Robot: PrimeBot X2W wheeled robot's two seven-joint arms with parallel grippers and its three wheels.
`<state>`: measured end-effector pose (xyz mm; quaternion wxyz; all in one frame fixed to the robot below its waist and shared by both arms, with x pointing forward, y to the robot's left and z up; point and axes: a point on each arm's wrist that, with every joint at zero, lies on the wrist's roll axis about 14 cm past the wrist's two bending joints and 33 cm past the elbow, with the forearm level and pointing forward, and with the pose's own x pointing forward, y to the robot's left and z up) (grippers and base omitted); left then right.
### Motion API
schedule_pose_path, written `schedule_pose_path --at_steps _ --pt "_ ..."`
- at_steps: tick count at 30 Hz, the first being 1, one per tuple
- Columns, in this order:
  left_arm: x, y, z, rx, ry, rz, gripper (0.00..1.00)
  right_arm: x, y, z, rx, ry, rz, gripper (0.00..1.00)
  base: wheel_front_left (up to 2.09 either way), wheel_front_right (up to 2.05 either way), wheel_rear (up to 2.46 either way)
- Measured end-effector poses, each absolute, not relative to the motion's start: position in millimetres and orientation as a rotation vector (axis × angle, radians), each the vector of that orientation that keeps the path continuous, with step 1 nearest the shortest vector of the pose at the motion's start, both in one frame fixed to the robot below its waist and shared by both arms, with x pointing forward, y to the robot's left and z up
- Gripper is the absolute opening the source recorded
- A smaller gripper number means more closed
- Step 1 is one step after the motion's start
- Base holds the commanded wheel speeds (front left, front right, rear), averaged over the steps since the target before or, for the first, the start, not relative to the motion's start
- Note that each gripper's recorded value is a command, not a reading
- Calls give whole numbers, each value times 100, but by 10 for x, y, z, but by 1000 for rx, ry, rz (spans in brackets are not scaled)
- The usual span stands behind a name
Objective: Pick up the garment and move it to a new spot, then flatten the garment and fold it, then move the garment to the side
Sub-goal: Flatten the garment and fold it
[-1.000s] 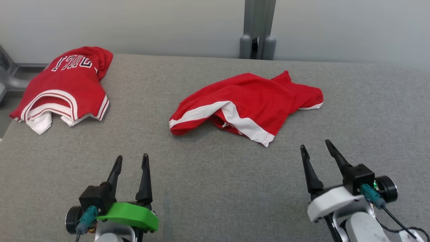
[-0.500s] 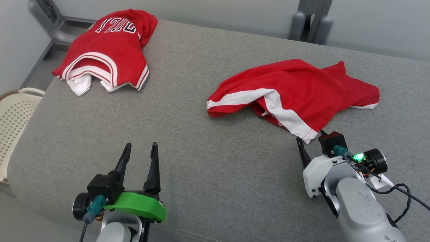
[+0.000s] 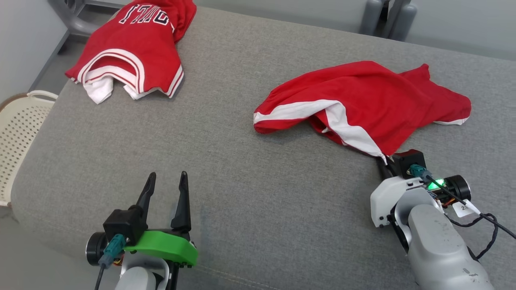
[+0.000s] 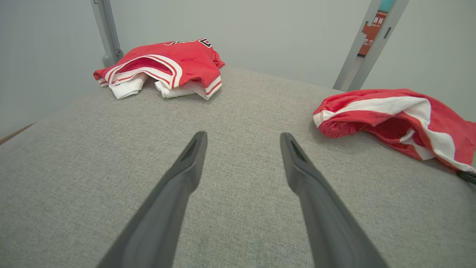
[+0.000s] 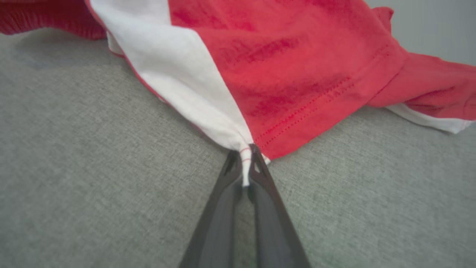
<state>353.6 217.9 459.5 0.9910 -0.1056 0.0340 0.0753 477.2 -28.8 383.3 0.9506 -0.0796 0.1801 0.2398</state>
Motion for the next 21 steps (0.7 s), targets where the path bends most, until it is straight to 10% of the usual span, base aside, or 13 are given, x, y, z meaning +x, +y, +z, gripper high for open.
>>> schedule_pose_path --at_steps 21 --pt "3675 1602 4648 -225 59 -33 100 4296 -1480 4034 -196 283 197 0 0 0 0"
